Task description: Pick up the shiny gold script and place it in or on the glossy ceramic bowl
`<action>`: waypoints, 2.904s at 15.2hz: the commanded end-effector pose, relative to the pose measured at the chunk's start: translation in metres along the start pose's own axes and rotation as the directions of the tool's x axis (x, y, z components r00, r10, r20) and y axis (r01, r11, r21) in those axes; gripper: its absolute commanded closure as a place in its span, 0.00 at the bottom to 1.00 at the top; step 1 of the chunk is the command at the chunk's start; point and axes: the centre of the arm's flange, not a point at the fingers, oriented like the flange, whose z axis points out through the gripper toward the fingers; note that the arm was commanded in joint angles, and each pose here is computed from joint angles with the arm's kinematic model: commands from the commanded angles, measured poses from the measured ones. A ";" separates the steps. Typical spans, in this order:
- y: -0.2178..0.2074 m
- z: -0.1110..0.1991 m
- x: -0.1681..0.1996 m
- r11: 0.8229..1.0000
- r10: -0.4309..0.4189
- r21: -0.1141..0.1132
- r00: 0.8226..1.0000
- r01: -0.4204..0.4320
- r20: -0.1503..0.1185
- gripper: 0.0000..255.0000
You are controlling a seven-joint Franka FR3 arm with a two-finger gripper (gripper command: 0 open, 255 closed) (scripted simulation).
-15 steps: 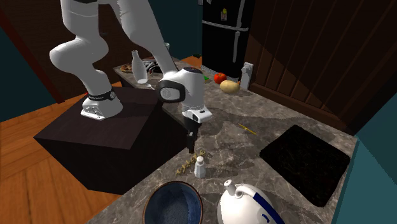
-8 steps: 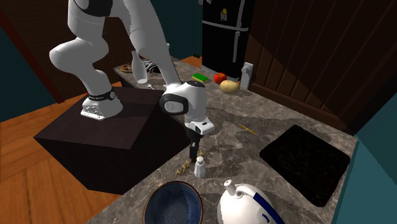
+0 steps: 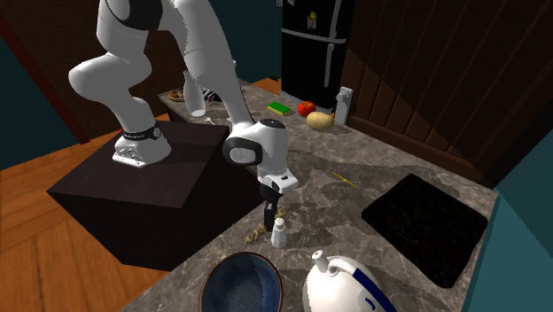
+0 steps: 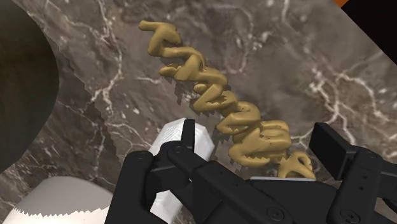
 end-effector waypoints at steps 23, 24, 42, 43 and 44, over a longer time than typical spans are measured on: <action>0.015 -0.056 0.001 1.000 0.000 0.000 1.000 0.000 0.000 1.00; 0.016 -0.061 0.001 1.000 0.000 0.000 1.000 0.000 0.000 1.00; 0.041 -0.153 0.003 1.000 0.000 0.000 1.000 0.000 0.000 1.00; 0.042 -0.158 0.003 1.000 0.000 0.000 1.000 0.000 0.000 1.00; 0.043 -0.163 0.004 1.000 0.000 0.000 1.000 0.000 0.000 1.00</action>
